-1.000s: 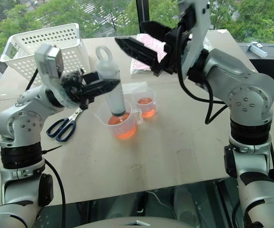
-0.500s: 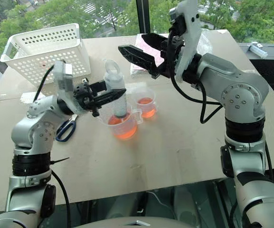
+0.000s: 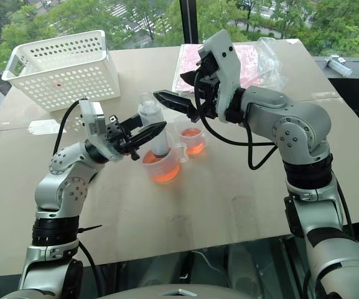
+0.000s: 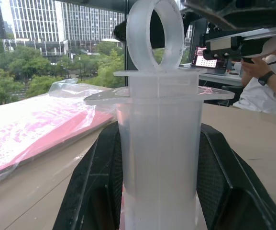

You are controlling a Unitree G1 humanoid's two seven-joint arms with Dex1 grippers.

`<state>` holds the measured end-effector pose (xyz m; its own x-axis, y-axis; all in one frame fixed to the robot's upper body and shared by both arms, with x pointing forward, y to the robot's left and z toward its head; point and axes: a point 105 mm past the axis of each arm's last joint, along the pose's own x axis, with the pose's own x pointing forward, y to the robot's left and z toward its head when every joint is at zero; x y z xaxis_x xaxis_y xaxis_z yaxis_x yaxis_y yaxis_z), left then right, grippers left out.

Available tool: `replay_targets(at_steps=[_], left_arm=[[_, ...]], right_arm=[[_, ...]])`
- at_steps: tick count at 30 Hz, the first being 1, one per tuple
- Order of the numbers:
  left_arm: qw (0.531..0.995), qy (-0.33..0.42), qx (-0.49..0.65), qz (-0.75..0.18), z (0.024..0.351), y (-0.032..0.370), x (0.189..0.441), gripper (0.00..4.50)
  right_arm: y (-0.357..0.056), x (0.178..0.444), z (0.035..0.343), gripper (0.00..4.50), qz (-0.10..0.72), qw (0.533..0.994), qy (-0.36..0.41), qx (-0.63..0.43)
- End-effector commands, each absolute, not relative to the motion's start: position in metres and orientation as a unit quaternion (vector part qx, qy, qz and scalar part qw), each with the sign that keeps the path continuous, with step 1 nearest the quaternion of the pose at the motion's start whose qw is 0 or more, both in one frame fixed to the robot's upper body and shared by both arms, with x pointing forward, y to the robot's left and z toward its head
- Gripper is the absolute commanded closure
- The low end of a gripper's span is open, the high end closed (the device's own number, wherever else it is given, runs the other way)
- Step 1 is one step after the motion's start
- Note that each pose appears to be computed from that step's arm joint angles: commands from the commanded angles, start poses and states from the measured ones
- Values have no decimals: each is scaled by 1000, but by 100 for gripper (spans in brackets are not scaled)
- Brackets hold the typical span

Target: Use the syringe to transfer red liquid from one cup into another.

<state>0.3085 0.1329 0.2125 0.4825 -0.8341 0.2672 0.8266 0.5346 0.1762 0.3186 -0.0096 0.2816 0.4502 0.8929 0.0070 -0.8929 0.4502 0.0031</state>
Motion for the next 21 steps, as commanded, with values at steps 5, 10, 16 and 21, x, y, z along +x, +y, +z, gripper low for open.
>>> replay_targets(at_steps=[5, 10, 16, 21], left_arm=[[867, -190, 22, -461, 219, 140, 308, 308], [865, -189, 22, -464, 217, 140, 307, 308], [866, -188, 18, -463, 216, 142, 308, 308], [865, -190, 11, -465, 217, 143, 308, 308]], right_arm=[[8, 306, 288, 0, 548, 836, -17, 0], [7, 318, 283, 0, 511, 860, -10, 0], [6, 321, 285, 272, 496, 868, -16, -2], [10, 320, 281, 446, 498, 867, -10, -6]])
